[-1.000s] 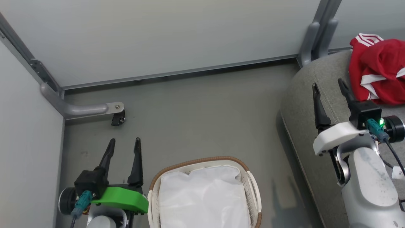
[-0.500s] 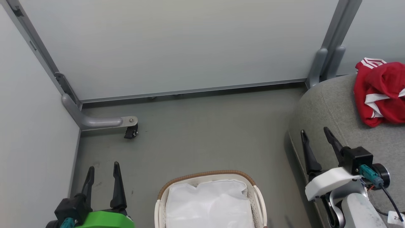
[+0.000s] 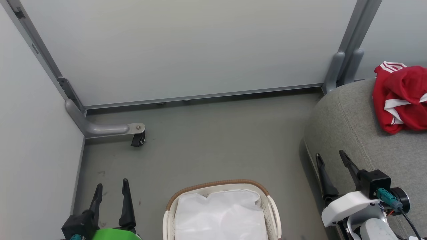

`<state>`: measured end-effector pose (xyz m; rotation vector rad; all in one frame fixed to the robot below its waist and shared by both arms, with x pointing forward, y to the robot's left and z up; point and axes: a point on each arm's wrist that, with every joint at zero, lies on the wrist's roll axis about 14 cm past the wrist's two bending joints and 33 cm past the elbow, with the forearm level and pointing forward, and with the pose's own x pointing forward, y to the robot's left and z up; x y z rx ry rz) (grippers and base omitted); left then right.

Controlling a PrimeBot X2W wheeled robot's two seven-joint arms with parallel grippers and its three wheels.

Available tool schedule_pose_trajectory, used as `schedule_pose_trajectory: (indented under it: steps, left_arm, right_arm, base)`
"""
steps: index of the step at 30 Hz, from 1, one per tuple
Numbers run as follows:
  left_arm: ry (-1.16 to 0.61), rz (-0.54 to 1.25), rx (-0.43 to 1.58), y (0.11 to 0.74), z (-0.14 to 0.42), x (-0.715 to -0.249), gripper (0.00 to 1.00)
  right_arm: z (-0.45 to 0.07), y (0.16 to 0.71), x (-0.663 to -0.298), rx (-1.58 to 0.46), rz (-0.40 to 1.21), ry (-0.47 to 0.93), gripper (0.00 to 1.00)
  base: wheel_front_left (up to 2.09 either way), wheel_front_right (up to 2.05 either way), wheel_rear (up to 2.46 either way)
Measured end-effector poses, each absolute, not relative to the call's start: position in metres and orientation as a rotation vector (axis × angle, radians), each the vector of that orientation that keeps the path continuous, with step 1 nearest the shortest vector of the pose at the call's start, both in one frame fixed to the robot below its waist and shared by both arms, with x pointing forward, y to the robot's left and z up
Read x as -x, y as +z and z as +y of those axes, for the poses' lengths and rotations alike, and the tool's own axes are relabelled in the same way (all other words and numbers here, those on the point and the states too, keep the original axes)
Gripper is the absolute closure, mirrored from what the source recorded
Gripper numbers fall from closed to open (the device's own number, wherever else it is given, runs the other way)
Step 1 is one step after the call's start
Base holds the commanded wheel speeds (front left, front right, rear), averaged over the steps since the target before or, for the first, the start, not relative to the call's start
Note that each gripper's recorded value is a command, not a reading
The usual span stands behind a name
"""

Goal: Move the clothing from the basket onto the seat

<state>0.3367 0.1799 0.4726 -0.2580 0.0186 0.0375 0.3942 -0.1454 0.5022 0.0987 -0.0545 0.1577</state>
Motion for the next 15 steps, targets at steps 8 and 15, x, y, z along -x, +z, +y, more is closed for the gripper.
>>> schedule_pose_trajectory:
  steps: [8, 15]
  left_arm:
    - [0.043, 0.028, 0.266, 0.469, 0.181, -0.336, 1.00]
    - [0.064, 0.083, 0.319, 0.454, 0.183, -0.332, 1.00]
  right_arm:
    - [-0.145, 0.501, -0.395, -0.114, -0.050, 0.156, 1.00]
    - [-0.149, 0.479, -0.387, -0.175, 0.030, 0.128, 1.00]
  base:
    - [0.00, 0.00, 0.00]
    - [0.00, 0.00, 0.00]
